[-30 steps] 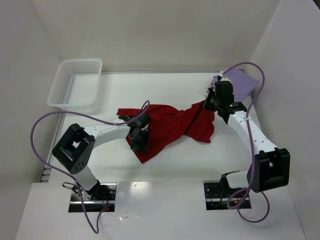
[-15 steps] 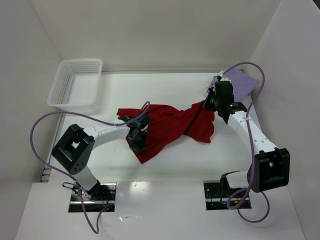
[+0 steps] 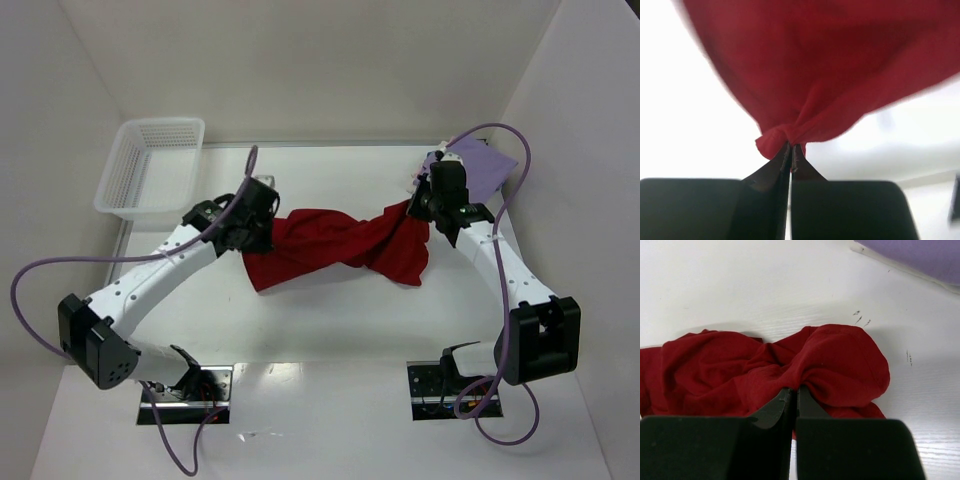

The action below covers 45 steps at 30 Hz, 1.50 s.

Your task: Fold and stack the t-shirts

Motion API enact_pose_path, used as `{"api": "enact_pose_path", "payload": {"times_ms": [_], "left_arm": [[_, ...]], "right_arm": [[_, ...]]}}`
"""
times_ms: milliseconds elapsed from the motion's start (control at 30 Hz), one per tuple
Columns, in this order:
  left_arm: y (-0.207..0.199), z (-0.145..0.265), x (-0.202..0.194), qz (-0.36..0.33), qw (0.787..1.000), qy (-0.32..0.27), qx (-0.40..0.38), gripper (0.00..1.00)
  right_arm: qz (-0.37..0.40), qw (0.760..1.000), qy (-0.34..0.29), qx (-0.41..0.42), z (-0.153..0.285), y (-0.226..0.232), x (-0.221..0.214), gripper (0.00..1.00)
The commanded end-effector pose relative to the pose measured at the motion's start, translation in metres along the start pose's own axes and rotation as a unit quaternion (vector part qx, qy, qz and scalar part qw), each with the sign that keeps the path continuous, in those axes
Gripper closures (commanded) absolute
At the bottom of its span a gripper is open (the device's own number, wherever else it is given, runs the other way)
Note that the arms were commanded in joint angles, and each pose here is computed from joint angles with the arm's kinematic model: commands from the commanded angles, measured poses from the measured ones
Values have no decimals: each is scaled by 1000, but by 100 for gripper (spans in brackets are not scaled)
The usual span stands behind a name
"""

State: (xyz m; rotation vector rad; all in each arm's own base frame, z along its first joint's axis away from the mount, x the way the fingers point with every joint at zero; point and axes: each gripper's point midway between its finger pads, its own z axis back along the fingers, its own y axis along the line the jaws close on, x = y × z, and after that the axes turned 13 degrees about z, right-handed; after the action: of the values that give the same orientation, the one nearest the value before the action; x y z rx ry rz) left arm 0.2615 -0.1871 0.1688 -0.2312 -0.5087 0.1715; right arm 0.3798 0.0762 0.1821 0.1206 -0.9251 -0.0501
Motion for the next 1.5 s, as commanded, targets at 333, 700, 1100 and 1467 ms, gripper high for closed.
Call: {"api": "enact_pose_path", "payload": {"times_ms": [333, 700, 1100, 1467], "left_arm": [[47, 144, 180, 37, 952, -304, 25, 100], [30, 220, 249, 23, 913, -407, 4, 100], [27, 337, 217, 36, 884, -458, -90, 100], [26, 223, 216, 18, 932, -360, -34, 100]], "right_arm": [[-8, 992, -123, 11, 44, 13, 109, 100], [-6, 968, -249, 40, 124, 31, 217, 100], [5, 930, -354, 99, 250, 46, 254, 100], [10, 955, -279, 95, 188, 46, 220, 100]]}}
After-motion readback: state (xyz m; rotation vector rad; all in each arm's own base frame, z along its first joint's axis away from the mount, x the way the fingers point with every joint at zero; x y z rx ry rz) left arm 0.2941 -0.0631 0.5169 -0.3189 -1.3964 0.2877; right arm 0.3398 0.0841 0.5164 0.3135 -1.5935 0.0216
